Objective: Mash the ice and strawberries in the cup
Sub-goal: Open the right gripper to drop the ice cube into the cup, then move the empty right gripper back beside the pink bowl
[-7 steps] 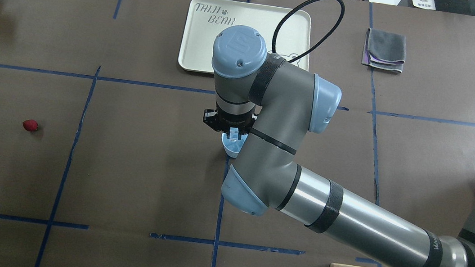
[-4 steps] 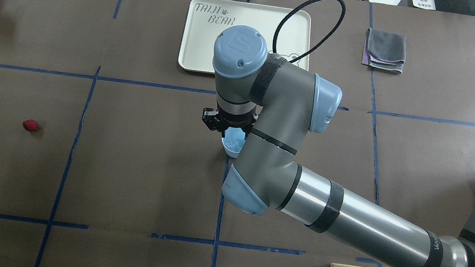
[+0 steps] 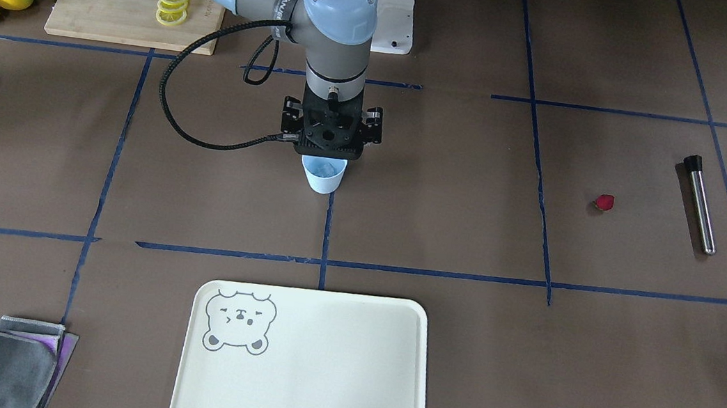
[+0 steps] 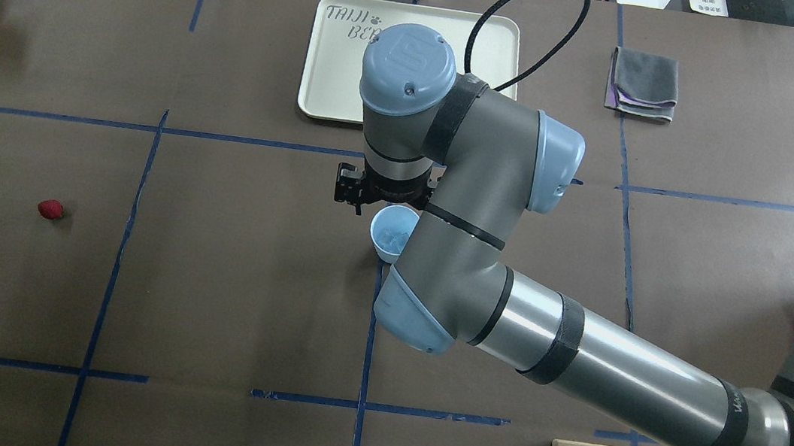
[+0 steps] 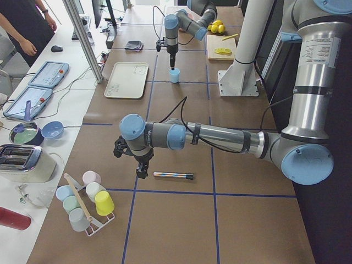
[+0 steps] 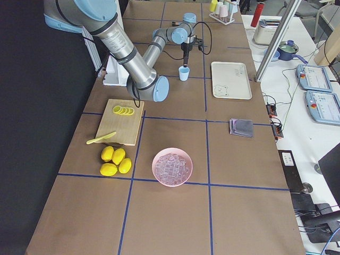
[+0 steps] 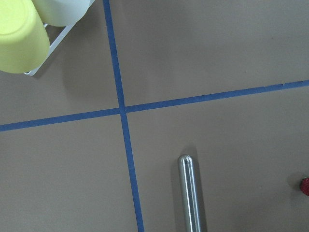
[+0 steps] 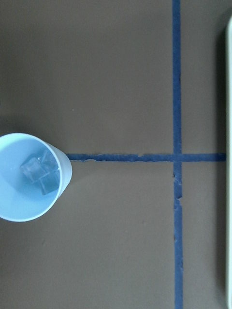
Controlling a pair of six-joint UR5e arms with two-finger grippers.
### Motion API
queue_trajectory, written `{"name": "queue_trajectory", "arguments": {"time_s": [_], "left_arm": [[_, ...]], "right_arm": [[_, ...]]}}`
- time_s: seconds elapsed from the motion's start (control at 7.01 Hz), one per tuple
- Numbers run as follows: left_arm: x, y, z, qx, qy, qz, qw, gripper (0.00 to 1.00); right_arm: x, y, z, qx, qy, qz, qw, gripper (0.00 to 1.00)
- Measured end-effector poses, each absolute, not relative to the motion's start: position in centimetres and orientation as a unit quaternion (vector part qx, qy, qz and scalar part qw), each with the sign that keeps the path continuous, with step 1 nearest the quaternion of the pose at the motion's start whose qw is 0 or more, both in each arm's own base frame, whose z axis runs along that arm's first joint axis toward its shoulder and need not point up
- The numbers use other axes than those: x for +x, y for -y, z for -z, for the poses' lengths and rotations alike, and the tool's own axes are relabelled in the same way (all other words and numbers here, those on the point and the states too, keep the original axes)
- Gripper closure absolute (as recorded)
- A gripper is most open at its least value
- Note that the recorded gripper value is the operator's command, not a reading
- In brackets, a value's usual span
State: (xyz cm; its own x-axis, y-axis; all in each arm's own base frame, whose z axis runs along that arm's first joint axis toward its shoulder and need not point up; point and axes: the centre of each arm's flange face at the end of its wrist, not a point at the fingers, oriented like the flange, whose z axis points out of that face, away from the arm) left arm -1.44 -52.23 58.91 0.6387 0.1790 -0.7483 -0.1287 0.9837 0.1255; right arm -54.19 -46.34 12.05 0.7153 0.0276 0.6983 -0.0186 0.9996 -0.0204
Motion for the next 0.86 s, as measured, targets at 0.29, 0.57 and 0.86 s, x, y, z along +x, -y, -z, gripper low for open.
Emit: {"name": "queue_trajectory", "arguments": {"time_s": [0.29,0.57,0.86], "left_arm": [[1.8,52.5,-55.8,0.03,-0.417,-0.084,0.905,0.0],[8.4,51.3,-52.7,0.036,-0.416,-0.049,0.907,0.0],[16.1,48.0,-52.6,0.057,-0.418,0.005,0.907,0.01]], "right_arm": [[-45.8,47.4,-13.2,0.005,0.391,-0.027,0.92,0.01],[-35.1,48.8,-20.1,0.036,0.385,0.007,0.922,0.01],[-25.2,50.0,-28.2,0.058,0.36,0.059,0.929,0.01]]}}
